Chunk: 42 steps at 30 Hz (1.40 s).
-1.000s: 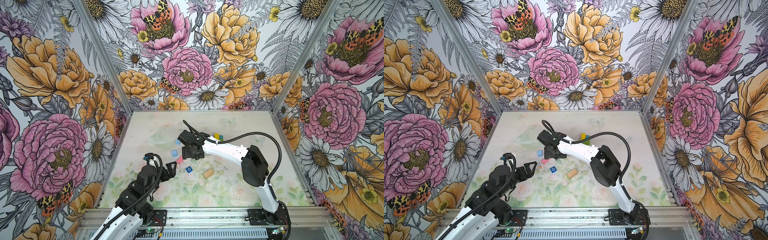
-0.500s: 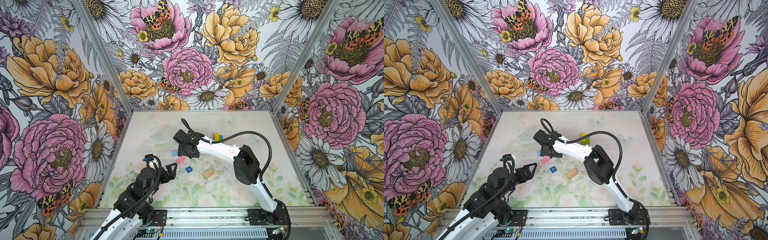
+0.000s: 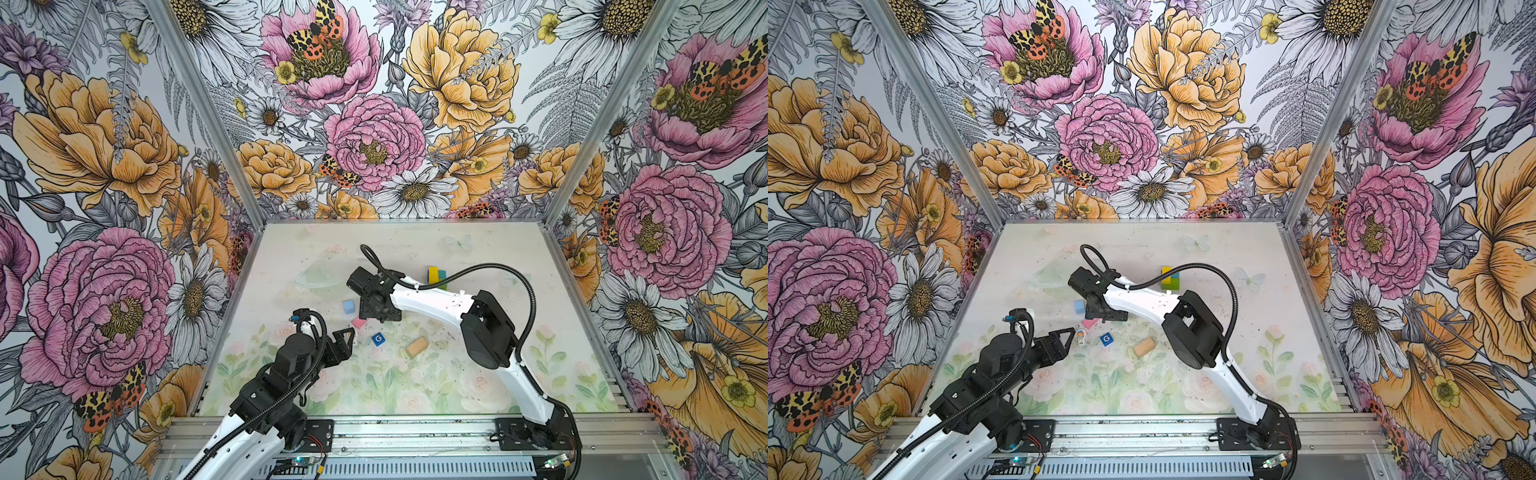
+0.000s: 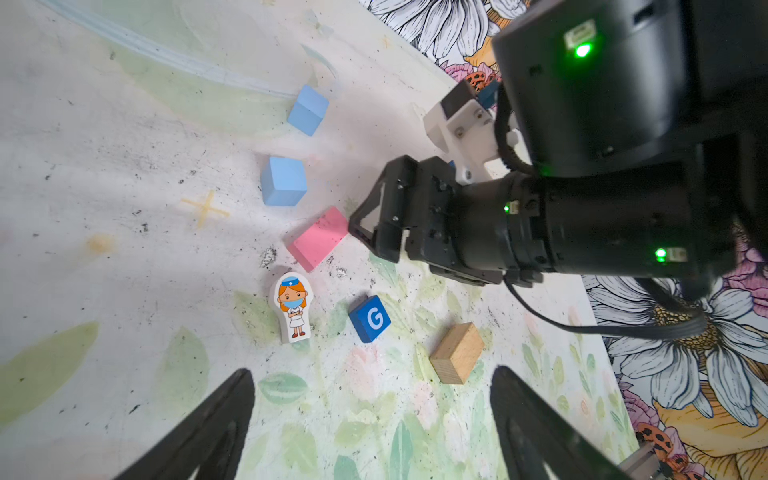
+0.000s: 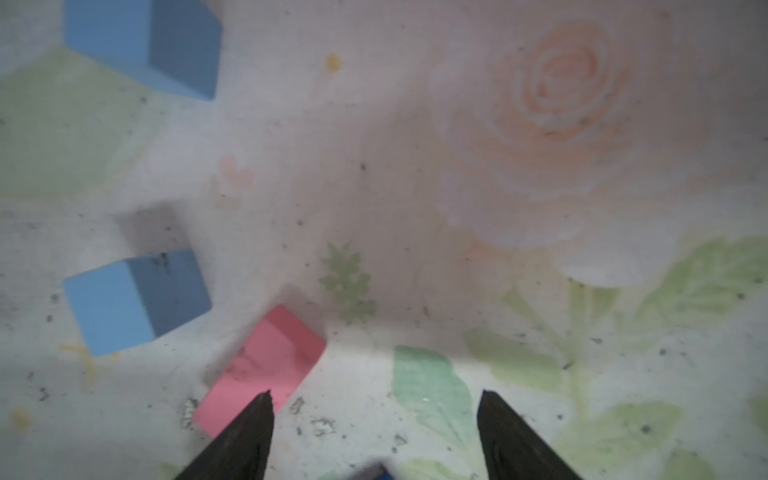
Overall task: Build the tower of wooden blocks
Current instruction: 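Draw the right gripper back while the left gripper reaches over the pink bar, then lower the left gripper around the pink bar and close it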
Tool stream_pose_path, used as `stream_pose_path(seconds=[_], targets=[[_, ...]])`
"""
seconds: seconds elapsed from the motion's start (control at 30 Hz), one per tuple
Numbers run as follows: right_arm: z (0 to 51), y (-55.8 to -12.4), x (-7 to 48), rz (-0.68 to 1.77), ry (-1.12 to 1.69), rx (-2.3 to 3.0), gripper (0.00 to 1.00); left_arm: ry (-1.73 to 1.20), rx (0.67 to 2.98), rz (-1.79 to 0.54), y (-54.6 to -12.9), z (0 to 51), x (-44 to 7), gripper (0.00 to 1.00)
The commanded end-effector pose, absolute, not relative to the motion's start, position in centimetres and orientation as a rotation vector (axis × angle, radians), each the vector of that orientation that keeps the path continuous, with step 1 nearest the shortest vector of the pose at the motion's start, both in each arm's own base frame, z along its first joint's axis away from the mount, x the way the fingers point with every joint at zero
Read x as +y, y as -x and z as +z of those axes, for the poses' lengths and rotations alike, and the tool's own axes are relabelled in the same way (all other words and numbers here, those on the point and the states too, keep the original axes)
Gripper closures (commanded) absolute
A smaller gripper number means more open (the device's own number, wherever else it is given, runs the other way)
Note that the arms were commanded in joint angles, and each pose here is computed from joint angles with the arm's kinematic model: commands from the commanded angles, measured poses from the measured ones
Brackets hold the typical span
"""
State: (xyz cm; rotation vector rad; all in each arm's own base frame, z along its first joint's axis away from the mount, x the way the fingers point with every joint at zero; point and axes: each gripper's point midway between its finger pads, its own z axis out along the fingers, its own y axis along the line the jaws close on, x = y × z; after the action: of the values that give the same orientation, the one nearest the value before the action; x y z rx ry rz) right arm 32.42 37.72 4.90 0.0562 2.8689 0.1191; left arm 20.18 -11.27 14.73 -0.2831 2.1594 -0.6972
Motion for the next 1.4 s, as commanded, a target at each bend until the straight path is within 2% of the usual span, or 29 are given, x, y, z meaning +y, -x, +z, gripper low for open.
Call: stream_pose_path(seconds=[0.0,0.17,0.37,0.5,0.77,1.03,1.37], targets=[[10.0,-33.8,34.1,0.136,-0.044,2.793,0.21,0.266,2.159,-0.62,-20.9,15.6,-10.9,0.11],[14.5,-33.1,31.3,0.236,0.029,2.769,0.2,0.216,2.237,-0.494,-22.5,14.7,-11.3,0.13],[18.4,-31.9,25.9,0.352,0.039,2.739,0.2,0.039,2.366,-0.408,-25.0,13.6,-14.1,0.15],[20.0,-30.9,23.3,0.409,0.052,2.702,0.2,-0.033,2.426,-0.325,-27.3,13.1,-15.1,0.22],[19.3,-29.6,21.6,0.527,0.071,2.678,0.2,-0.097,2.558,-0.266,-30.2,10.2,-16.0,0.28],[17.7,-29.0,20.5,0.608,0.058,2.695,0.2,-0.217,2.642,-0.232,-31.2,7.5,-17.6,0.27],[17.8,-28.8,19.1,0.624,0.036,2.687,0.2,-0.247,2.682,-0.13,-32.1,5.4,-17.2,0.26]])
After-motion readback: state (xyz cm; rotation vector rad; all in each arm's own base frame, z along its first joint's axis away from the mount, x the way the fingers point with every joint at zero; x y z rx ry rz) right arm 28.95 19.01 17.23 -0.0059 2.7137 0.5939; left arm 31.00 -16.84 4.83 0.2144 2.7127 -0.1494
